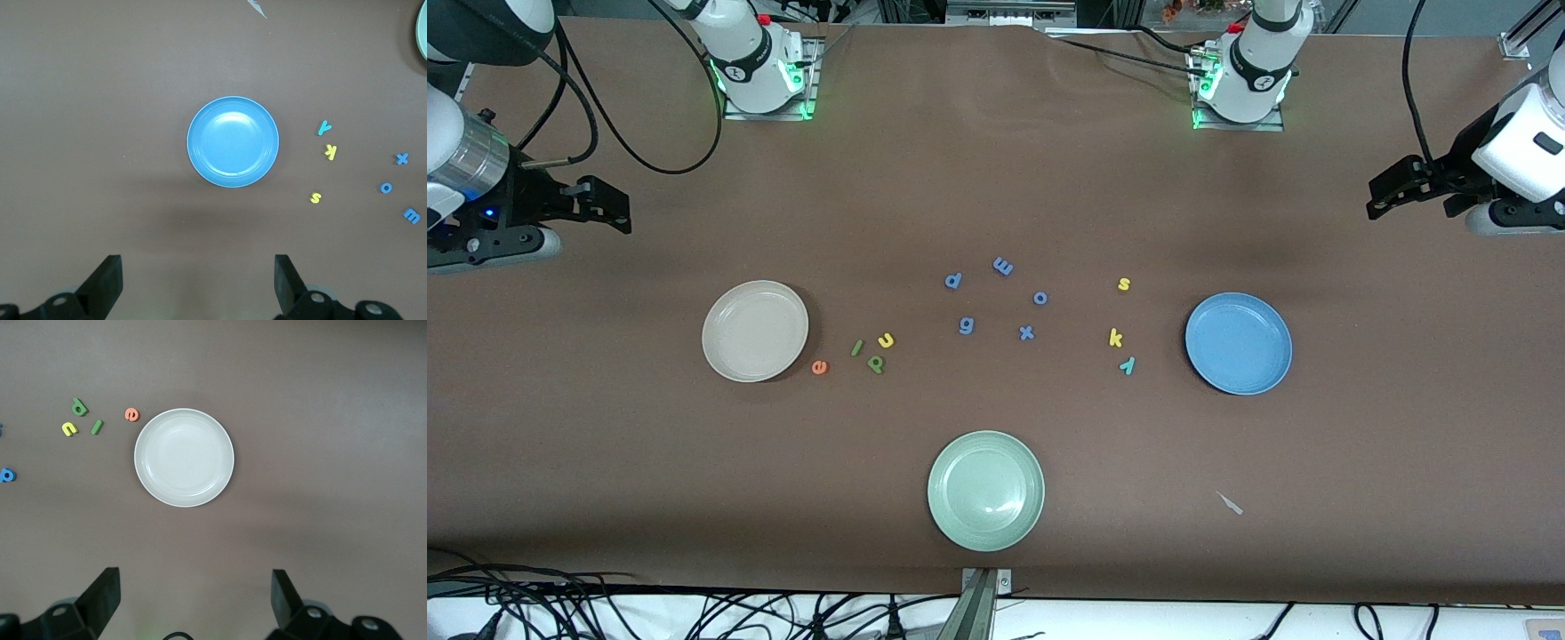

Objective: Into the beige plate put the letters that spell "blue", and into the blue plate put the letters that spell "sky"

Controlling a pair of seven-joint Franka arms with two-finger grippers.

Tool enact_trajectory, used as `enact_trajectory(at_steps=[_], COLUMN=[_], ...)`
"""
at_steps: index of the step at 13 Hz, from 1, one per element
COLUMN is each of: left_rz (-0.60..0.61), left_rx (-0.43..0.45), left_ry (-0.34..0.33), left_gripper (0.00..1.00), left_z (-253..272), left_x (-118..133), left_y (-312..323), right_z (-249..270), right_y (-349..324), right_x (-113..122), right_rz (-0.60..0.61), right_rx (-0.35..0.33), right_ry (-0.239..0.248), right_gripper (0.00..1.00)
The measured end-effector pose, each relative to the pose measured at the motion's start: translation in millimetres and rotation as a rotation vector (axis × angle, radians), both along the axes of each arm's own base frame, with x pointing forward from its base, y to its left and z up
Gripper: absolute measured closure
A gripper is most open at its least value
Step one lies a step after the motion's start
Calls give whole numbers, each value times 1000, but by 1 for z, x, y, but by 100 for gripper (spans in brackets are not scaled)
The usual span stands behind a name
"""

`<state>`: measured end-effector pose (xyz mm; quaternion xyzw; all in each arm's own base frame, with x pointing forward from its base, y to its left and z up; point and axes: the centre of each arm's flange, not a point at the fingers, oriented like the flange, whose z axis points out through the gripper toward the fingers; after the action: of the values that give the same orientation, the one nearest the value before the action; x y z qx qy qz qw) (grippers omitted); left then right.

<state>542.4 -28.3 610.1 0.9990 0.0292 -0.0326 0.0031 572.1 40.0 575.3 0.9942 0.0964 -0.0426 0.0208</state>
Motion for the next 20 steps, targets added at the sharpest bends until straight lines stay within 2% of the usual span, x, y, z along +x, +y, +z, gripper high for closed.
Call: enact_trajectory(at_steps=[20], left_rz=[-6], left_rx=[0], left_ry=[-6], left_gripper=[0], left_z=[3], left_x=[0], left_y=[-3], right_z=[-1], right_y=[1], right_x=[0], right_rz=[1], right_rx=[0], right_ry=[3], right_gripper=[0])
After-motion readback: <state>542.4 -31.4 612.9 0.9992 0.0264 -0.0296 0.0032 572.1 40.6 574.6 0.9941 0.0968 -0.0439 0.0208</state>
